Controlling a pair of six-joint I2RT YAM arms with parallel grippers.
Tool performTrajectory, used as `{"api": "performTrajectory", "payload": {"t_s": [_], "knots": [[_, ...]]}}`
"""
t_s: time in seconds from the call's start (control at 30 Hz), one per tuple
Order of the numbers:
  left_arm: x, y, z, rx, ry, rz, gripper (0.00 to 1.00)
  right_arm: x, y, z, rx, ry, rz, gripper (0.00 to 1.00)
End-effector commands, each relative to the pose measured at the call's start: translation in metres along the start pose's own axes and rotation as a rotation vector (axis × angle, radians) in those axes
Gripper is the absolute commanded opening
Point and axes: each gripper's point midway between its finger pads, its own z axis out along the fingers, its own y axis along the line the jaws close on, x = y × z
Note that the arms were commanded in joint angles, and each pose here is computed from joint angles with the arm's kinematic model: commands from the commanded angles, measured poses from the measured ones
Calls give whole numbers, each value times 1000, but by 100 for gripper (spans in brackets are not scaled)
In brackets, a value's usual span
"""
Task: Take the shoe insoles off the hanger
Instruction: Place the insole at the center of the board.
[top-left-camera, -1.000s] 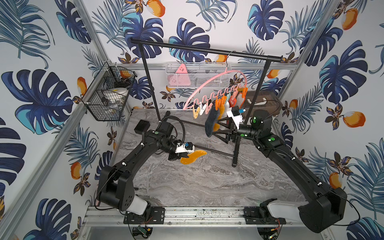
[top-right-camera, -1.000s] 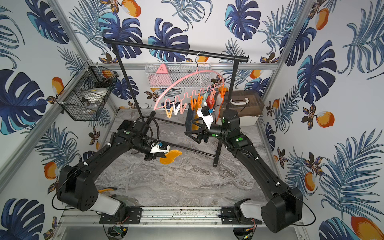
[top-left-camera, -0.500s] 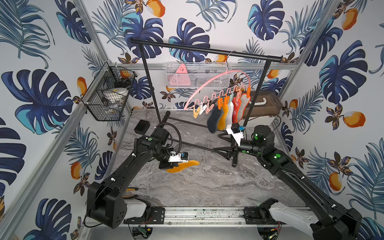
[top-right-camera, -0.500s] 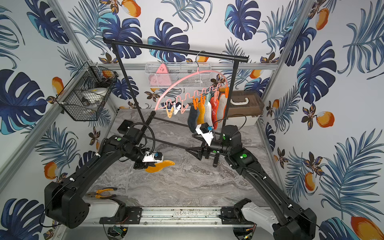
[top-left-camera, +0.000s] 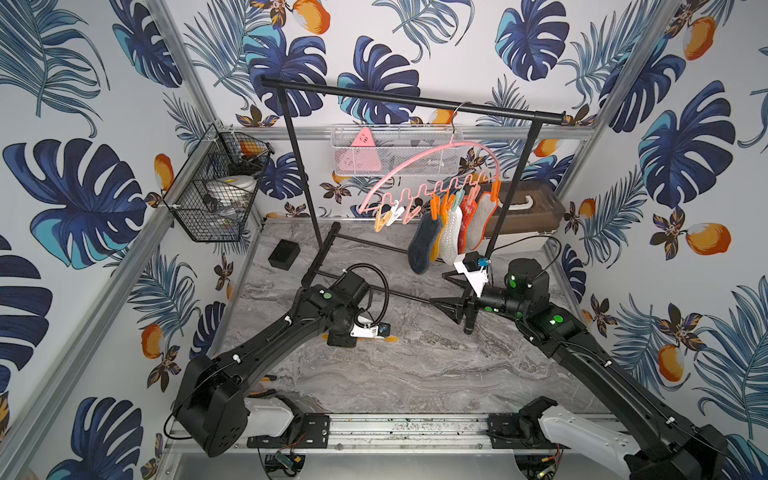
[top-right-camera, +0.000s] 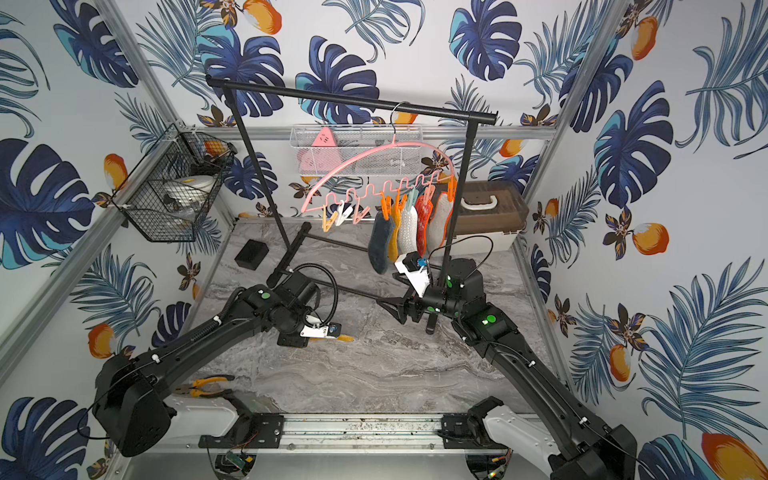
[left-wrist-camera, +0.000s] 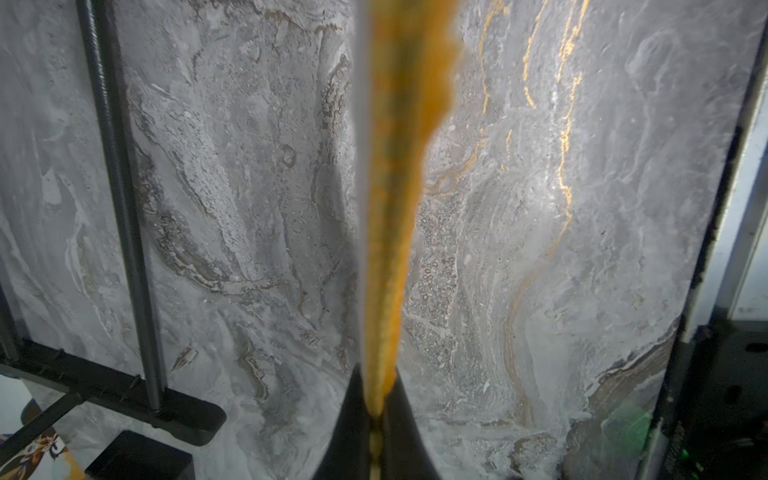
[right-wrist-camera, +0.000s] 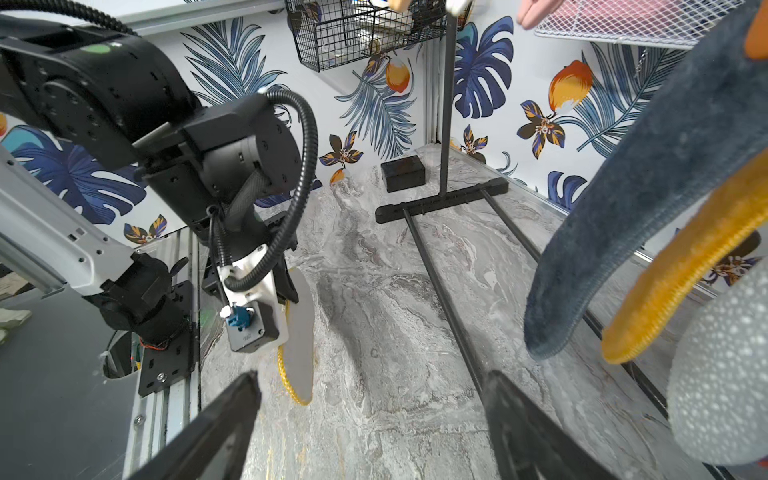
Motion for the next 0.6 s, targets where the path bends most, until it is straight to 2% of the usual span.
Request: {"api": "performTrajectory", "payload": {"t_s": [0.0,0.13,0.27,0.33,0.43,0.57], "knots": [[6,-3,9,-20,95,-4,0,2,-4,-1,27,7,21,87],[2,-18,11,20,116,27,0,1,-6,-4,51,5,9,88],[-7,-69,-7,306,44,73,0,3,-2,-5,34,22,11,88],[-8,-84,-15,390,27,89,0,4,-1,-7,33,23,12,88],[-10,-87,-16,427,37,81,0,5,0,-9,40,18,8,88],[-13,-82,4,429,71,55,0,8,0,-10,45,19,8,88]]}}
